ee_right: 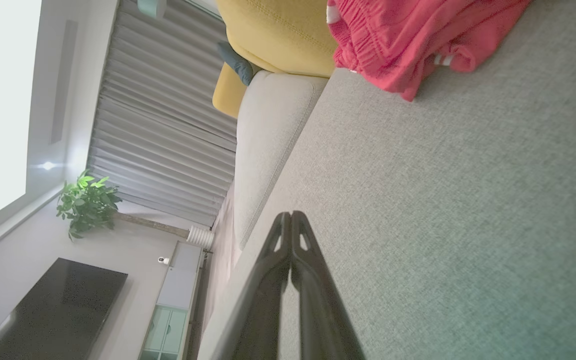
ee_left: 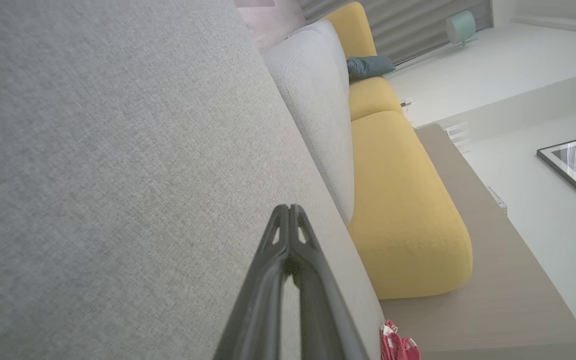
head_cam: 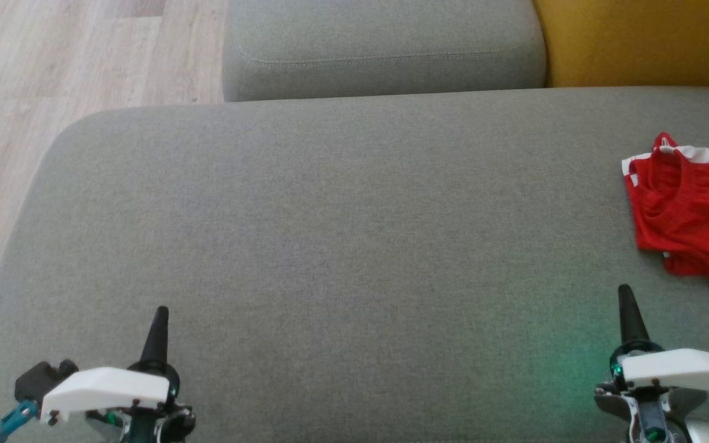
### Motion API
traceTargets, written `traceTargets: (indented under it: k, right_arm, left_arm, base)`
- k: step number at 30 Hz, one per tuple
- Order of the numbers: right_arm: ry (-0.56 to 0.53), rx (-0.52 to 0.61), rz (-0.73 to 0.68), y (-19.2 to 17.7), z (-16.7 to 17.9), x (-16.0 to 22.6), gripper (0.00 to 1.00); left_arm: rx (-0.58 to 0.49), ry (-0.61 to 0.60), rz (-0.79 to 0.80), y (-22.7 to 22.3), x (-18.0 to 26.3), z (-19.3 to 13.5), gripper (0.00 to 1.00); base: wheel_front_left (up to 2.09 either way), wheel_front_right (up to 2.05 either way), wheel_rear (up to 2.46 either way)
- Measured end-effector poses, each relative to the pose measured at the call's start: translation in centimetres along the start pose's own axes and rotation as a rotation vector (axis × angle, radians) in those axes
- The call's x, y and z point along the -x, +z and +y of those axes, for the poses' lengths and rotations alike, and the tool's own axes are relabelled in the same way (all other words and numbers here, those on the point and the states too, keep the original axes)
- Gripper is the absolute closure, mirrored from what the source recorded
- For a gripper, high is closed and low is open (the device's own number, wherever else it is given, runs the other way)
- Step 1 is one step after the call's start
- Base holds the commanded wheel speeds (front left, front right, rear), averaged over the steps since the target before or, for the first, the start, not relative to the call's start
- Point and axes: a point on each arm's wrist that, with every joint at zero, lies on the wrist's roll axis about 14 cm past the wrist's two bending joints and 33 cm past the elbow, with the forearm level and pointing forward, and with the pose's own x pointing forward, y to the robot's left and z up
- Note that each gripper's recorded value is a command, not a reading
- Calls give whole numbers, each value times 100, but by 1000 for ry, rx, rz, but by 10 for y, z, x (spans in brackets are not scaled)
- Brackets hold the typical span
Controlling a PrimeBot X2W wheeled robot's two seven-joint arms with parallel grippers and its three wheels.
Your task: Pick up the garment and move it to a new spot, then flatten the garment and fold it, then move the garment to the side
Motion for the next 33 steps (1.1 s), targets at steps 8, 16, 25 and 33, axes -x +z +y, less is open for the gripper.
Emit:
traceTargets:
  k: [8, 16, 25, 33]
  right_arm:
    - [14, -93, -16, 7, 5, -4, 100]
    - [22, -183, -24, 11, 6, -5, 100]
    - [28, -277, -43, 18, 6, -5, 100]
    - [38, -367, -46, 21, 6, -6, 100]
  left_arm:
    - [89, -8, -6, 6, -2, 0, 100]
    - [173, -30, -3, 9, -6, -6, 100]
    - [257, -55, -10, 16, -9, -10, 100]
    - [344, -83, -26, 24, -11, -14, 100]
  base:
    - [0, 0, 0]
    - [0, 0, 0]
    - [0, 0, 0]
    - [0, 0, 0]
